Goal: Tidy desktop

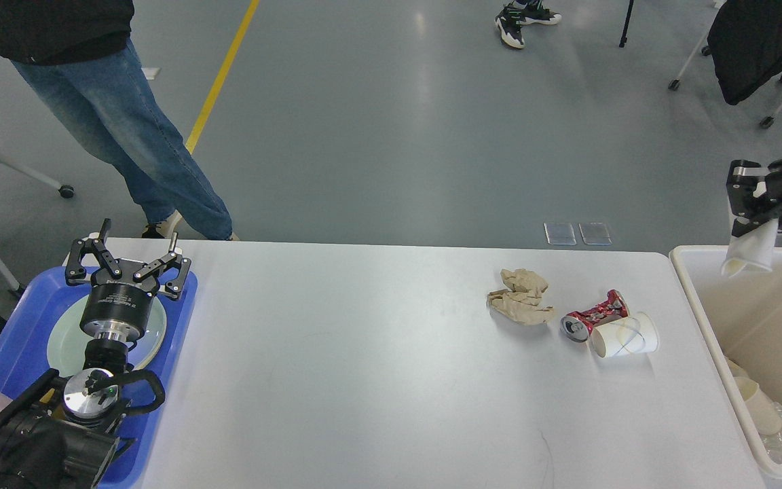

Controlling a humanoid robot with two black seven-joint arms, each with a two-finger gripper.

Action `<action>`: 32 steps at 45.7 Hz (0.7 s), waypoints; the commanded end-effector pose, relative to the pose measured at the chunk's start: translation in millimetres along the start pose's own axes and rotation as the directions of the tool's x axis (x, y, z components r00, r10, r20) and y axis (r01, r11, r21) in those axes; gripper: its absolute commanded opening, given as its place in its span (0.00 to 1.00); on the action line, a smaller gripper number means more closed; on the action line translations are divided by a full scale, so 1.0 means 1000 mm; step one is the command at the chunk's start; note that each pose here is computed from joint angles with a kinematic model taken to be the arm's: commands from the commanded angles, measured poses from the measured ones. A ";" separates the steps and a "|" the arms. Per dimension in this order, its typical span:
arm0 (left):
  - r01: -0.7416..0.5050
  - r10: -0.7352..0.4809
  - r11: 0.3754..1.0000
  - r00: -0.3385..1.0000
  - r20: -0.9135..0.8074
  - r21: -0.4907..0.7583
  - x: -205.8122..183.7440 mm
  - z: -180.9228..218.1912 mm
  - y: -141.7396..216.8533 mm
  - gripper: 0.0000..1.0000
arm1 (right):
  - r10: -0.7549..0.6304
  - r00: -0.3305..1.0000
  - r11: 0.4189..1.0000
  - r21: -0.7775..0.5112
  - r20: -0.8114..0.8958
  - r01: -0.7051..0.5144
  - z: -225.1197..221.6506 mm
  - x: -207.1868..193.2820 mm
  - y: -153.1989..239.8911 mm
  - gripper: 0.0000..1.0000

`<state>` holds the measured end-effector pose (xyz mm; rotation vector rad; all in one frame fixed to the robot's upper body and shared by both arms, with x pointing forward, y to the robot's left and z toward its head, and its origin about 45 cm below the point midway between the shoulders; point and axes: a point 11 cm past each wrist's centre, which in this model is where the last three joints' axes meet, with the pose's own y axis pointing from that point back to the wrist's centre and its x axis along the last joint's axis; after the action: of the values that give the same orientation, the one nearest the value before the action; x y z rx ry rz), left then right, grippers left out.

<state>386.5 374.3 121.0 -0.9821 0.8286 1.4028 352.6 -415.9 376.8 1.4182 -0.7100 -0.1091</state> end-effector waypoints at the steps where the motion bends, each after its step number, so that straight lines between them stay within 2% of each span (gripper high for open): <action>1: 0.001 -0.001 1.000 1.000 -0.001 -0.001 0.000 0.000 0.000 0.96 | 0.037 0.998 0.998 -0.060 0.057 -0.033 0.039 0.010 -0.051 0.00; 10: -0.001 0.001 1.000 1.000 0.000 -0.001 0.000 0.000 0.000 0.96 | 0.095 0.988 0.990 -0.118 0.120 -0.081 0.088 0.009 -0.135 0.00; 19: -0.002 0.002 1.000 1.000 0.000 -0.001 0.001 0.000 0.001 0.96 | 0.202 0.970 0.967 -0.181 0.134 -0.176 0.126 -0.003 -0.191 0.00; 28: -0.001 0.001 1.000 1.000 0.000 -0.001 0.000 0.001 0.000 0.96 | 0.365 0.918 0.906 -0.284 0.153 -0.313 0.182 -0.056 -0.246 0.00; 32: -0.001 0.001 1.000 1.000 0.000 -0.002 0.000 0.000 0.000 0.96 | 0.409 0.904 0.886 -0.293 0.127 -0.360 0.185 -0.071 -0.265 0.00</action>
<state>386.1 375.0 120.7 -0.9836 0.8289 1.4049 306.8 -587.5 131.8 1.0462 -1.0522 -0.0687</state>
